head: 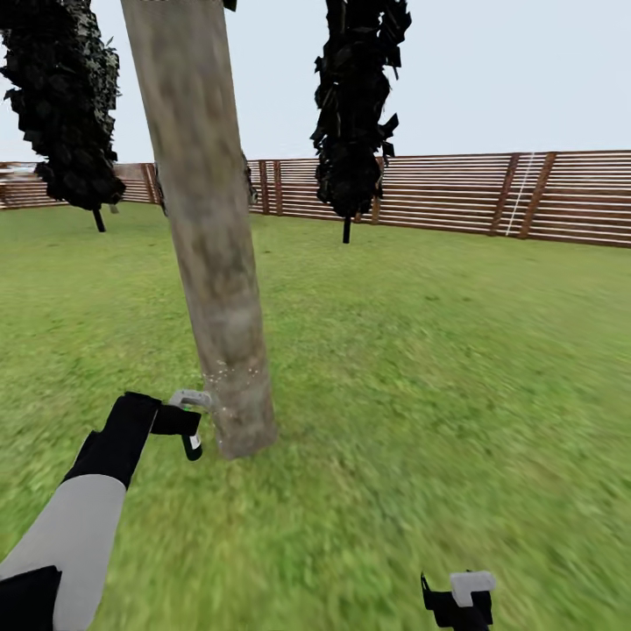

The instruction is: In the garden, pick up the pesticide atomizer on the floor and spray pesticide onto both trees until each tree trunk is fully covered.

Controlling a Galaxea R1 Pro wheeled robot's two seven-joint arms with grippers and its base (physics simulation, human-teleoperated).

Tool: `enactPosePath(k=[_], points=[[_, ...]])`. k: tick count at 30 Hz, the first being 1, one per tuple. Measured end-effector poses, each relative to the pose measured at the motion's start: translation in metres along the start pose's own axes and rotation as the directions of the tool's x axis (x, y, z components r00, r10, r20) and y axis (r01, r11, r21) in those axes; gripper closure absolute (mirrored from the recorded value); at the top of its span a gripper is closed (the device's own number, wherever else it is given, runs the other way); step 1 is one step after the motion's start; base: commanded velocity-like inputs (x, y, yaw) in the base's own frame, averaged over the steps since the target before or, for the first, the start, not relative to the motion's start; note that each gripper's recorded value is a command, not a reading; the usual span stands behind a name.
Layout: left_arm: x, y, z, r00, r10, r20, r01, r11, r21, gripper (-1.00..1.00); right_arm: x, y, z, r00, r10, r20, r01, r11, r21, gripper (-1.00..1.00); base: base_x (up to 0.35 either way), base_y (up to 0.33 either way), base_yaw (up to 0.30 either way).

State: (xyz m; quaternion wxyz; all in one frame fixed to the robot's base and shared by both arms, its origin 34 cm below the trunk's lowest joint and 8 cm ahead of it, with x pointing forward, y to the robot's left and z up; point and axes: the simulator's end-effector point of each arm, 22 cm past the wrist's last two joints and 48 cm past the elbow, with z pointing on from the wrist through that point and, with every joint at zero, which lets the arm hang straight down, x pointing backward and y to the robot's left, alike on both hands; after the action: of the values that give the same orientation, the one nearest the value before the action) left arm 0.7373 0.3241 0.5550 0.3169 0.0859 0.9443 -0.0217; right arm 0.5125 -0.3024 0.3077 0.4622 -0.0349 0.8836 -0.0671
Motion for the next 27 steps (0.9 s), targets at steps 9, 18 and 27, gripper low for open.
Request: enactPosePath(k=[9,18,27], points=[[-0.001,-0.006,0.002,1.000,0.000,0.000,0.000,1.000,0.008,1.00,0.000,0.000,0.000,1.000,0.000,0.001,0.000,1.000,0.000,-1.00,0.000,-0.272,0.191],[0.003,0.014,0.002,1.000,-0.004,-0.005,0.004,0.997,-0.079,1.00,0.000,0.000,0.000,1.000,0.001,0.000,-0.001,1.000,0.001,-1.00,0.000,-0.272,0.002],[0.008,-0.016,0.013,1.000,-0.004,-0.023,0.003,0.999,-0.035,1.00,0.000,0.000,0.000,1.000,0.001,0.000,-0.001,1.000,0.001,-1.00,0.000,-0.272,0.093]])
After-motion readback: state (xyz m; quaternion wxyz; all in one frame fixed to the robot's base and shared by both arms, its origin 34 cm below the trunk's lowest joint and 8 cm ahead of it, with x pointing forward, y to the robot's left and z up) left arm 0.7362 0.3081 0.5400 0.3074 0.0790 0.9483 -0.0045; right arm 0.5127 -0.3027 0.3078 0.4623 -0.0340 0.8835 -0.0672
